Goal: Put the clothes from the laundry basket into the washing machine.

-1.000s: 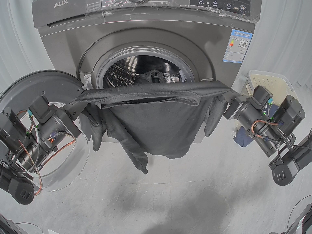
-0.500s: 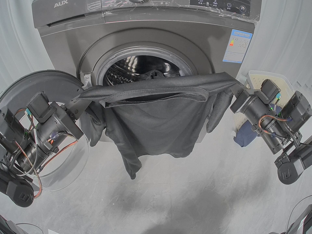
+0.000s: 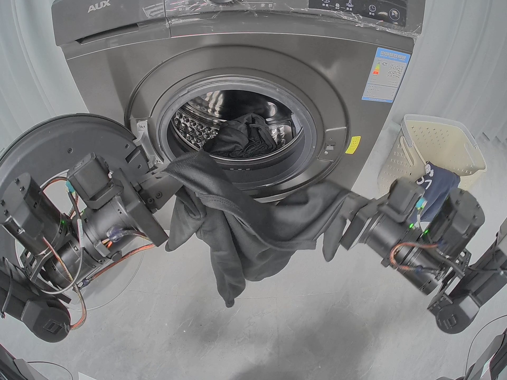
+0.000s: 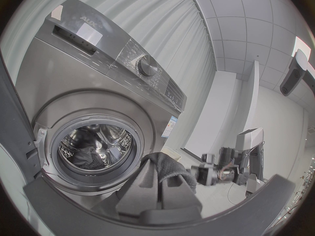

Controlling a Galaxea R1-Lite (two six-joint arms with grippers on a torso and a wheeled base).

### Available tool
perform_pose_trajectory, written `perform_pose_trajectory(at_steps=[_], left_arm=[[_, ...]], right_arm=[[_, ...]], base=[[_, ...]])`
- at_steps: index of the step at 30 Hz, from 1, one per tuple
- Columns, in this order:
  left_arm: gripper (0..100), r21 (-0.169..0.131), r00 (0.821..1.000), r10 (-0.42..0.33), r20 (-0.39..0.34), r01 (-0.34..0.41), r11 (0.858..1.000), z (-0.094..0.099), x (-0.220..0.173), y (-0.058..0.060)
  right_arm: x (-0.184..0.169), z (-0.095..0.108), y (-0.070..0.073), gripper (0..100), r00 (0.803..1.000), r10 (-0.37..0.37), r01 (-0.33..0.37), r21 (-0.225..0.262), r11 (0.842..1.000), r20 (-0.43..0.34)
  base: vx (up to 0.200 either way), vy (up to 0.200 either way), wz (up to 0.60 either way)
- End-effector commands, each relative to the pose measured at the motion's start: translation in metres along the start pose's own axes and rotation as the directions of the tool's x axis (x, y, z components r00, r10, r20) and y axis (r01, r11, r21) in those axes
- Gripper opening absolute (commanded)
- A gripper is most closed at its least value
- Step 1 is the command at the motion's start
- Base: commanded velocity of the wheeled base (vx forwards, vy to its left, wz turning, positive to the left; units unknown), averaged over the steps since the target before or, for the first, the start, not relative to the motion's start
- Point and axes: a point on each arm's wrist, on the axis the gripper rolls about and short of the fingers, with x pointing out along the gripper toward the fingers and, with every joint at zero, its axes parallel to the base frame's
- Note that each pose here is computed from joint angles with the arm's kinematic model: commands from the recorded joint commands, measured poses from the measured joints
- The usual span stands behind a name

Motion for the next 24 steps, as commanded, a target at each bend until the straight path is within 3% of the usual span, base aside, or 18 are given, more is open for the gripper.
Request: perform_pose_trajectory(at_steps=[1, 3, 7, 16, 22, 23, 24], left_arm=[[0, -0.001, 1.000, 0.011, -0.012, -0.011, 1.000, -0.009, 0.012, 0.008], [0, -0.001, 1.000, 0.014, -0.011, -0.014, 1.000, -0.009, 0.012, 0.008], [0, 0.004, 1.000, 0.021, -0.017, -0.021, 1.000, -0.012, 0.012, 0.007], [0, 0.014, 0.999, 0.037, -0.004, -0.036, 0.999, -0.011, 0.016, 0.008], [0, 0.024, 1.000, 0.013, 0.027, -0.014, 1.000, -0.003, 0.018, 0.003], [0, 0.028, 0.999, 0.005, 0.038, -0.006, 1.000, 0.000, 0.016, 0.000], [0, 0.032, 0.999, -0.008, 0.046, 0.007, 0.999, 0.004, 0.014, -0.003]], right_arm=[[0.006, -0.052, 0.023, 0, 0.984, 0.069, -0.067, 0.019, 0.998, -0.167], [0.013, -0.062, 0.032, 0, 0.982, 0.072, -0.069, 0.022, 0.997, -0.176], [0.021, -0.076, 0.033, 0, 0.979, 0.066, -0.064, 0.019, 0.998, -0.195], [0.017, -0.083, 0.044, 0, 0.970, 0.096, -0.091, 0.031, 0.995, -0.224], [0.013, -0.117, 0.059, 0, 0.938, 0.132, -0.126, 0.038, 0.991, -0.322], [0.012, -0.122, 0.060, 100, 0.933, 0.133, -0.128, 0.037, 0.991, -0.335], [0.009, -0.125, 0.059, 100, 0.927, 0.131, -0.126, 0.035, 0.991, -0.352]], base=[[0.000, 0.000, 0.00], [0.000, 0.000, 0.00], [0.000, 0.000, 0.00], [0.000, 0.000, 0.00], [0.000, 0.000, 0.00], [0.000, 0.000, 0.00], [0.000, 0.000, 0.00]])
